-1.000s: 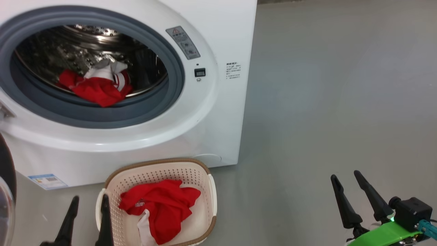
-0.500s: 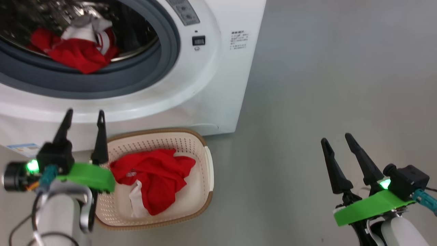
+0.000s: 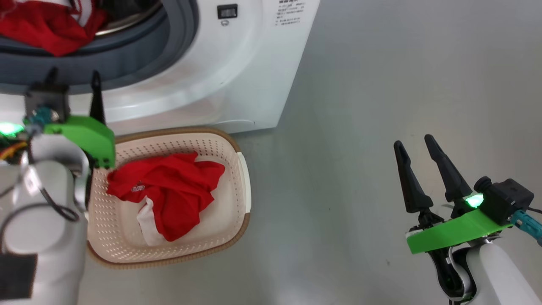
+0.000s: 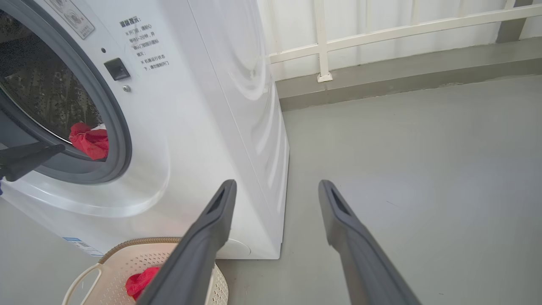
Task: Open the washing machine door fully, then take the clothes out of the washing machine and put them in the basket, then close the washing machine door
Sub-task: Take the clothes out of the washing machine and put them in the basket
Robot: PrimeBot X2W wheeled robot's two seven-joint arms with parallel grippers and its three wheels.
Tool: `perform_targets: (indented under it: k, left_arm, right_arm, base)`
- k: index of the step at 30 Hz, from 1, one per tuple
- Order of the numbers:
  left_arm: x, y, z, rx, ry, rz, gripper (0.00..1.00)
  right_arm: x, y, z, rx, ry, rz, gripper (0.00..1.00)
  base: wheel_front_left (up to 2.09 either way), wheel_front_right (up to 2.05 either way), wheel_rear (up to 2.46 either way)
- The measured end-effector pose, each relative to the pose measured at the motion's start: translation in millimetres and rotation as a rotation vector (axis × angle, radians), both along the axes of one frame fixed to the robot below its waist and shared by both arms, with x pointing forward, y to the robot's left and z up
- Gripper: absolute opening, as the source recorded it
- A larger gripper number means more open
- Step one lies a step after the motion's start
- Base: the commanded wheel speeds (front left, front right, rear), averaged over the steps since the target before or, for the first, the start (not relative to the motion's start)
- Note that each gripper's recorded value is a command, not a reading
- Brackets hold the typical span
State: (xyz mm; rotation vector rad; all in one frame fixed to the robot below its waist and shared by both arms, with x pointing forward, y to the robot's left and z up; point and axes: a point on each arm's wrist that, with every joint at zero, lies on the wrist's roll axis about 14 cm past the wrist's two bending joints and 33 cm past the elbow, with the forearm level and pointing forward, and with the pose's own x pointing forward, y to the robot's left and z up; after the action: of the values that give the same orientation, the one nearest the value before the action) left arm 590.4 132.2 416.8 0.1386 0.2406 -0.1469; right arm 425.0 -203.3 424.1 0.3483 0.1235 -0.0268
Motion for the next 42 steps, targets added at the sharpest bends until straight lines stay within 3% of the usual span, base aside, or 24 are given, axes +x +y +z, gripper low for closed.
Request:
perform_targets:
  k: [15,40,41,42]
  left_arm:
    - [59,10,-17,0.053,0.098,0.092,1.00]
    - [93,8,-59,0.062,0.193,0.137,1.00]
    - [93,7,-60,0.064,0.195,0.134,0.77]
    - [94,6,-61,0.066,0.195,0.132,0.48]
  right_arm:
    - [13,1,-12,0.012,0.018,-0.009,1.00]
    - [4,-23,-16,-0.010,0.045,-0.091,1.00]
    - [4,-24,-16,-0.011,0.046,-0.093,1.00]
    - [3,-24,-16,-0.012,0.047,-0.095,1.00]
  base:
    - [0.00,0.00,0.00]
    - [0.00,0.00,0.00]
    - [0.00,0.00,0.00]
    - [0.00,0.00,0.00]
